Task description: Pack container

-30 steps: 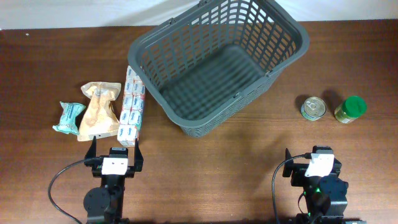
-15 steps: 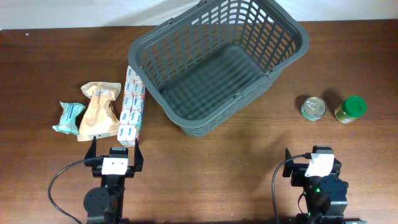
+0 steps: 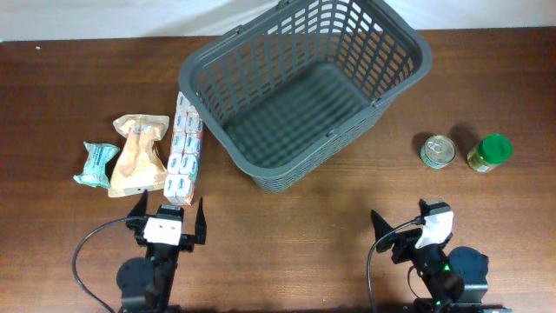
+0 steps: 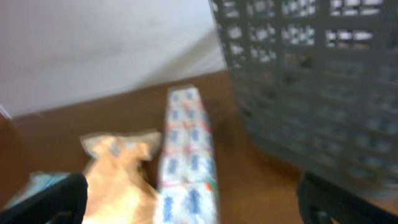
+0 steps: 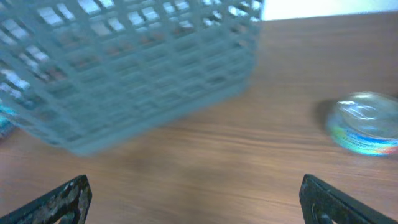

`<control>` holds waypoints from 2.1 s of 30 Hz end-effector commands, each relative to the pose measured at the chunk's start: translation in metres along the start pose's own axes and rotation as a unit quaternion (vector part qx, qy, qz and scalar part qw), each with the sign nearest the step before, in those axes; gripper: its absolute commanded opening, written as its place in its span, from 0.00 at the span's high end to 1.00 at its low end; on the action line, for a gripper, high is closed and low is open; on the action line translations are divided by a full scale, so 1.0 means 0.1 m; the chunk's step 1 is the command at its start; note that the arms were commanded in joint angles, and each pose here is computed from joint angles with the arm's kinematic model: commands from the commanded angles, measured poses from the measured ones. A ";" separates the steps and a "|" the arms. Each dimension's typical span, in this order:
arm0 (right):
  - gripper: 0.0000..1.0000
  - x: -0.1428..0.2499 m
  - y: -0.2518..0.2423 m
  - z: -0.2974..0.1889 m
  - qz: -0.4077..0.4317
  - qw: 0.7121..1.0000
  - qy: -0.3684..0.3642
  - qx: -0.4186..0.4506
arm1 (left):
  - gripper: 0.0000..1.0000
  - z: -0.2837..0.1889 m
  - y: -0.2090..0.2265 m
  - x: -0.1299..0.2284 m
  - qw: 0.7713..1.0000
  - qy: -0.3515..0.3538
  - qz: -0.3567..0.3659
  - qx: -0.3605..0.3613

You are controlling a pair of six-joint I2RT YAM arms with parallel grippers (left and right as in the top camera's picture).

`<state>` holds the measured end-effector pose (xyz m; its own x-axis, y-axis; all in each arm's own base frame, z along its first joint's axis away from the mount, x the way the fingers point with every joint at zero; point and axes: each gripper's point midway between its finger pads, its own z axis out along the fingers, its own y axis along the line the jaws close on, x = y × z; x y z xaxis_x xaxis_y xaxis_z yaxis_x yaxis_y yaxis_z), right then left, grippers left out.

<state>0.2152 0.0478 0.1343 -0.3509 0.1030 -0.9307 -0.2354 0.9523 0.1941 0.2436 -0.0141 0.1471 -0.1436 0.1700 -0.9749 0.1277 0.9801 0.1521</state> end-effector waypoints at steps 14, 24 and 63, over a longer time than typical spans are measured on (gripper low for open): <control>0.01 -2.36 0.69 -0.72 -0.023 0.998 0.006 -0.066 | 0.01 -0.22 0.25 -2.30 0.992 0.111 0.009 0.063; 0.01 -3.45 0.91 -0.40 -0.013 0.988 0.079 -0.133 | 0.01 -0.07 0.26 -3.18 0.986 0.122 -0.007 0.115; 0.96 -2.36 0.30 1.26 -0.068 0.933 0.351 0.022 | 0.04 0.11 0.00 -2.35 0.898 0.372 -0.178 0.156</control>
<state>0.3970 0.1077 0.3281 -0.8552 -0.1082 -0.5068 -0.2743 0.9242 0.2656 0.3014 -0.0553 0.3643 -0.8506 -0.0485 -0.5235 0.1601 0.9246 -0.3457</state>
